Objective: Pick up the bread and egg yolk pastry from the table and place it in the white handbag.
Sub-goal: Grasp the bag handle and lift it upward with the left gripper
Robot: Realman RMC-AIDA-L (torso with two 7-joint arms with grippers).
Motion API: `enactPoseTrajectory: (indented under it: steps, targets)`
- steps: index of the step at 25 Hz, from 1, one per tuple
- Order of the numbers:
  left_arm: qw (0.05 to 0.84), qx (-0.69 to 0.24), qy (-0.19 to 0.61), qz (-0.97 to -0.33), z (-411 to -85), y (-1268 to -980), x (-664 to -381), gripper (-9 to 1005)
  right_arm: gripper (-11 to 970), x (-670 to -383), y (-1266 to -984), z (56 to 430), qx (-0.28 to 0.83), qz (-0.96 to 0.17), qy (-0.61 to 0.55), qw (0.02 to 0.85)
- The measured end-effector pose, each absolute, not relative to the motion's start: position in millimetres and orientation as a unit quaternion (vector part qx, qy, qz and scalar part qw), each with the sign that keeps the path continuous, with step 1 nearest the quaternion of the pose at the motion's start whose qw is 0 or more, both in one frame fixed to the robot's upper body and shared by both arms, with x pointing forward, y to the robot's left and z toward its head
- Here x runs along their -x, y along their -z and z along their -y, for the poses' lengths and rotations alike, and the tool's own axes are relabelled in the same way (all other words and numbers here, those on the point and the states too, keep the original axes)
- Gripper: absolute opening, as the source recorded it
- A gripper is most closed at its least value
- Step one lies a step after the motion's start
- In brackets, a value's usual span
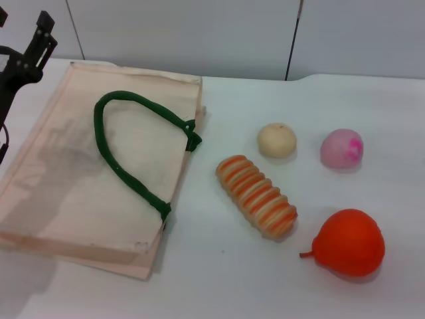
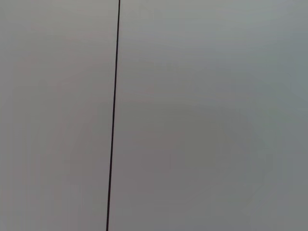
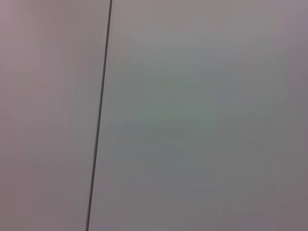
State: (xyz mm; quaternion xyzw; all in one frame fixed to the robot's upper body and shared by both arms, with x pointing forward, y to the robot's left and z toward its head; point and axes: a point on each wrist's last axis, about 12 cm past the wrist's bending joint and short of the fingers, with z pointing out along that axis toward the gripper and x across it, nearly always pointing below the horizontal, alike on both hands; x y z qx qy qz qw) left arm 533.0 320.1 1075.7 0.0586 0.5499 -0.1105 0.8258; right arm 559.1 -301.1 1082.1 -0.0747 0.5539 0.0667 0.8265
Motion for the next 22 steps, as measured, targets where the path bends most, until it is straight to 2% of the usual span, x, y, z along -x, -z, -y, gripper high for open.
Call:
enactPoseTrajectory:
  steps: [17, 22]
  targets:
    - [0.824, -0.06, 0.112, -0.552, -318.9, -1076.5, -536.3, 805, 878, -559.2, -1082.2, 301.3, 0.074, -0.554, -0.066, 0.827]
    - [0.809, -0.059, 0.136, -0.569, -315.5, -1075.0, -543.2, 804, 878, -561.9, -1084.0, 298.5, 0.072, -0.554, -0.089, 0.824]
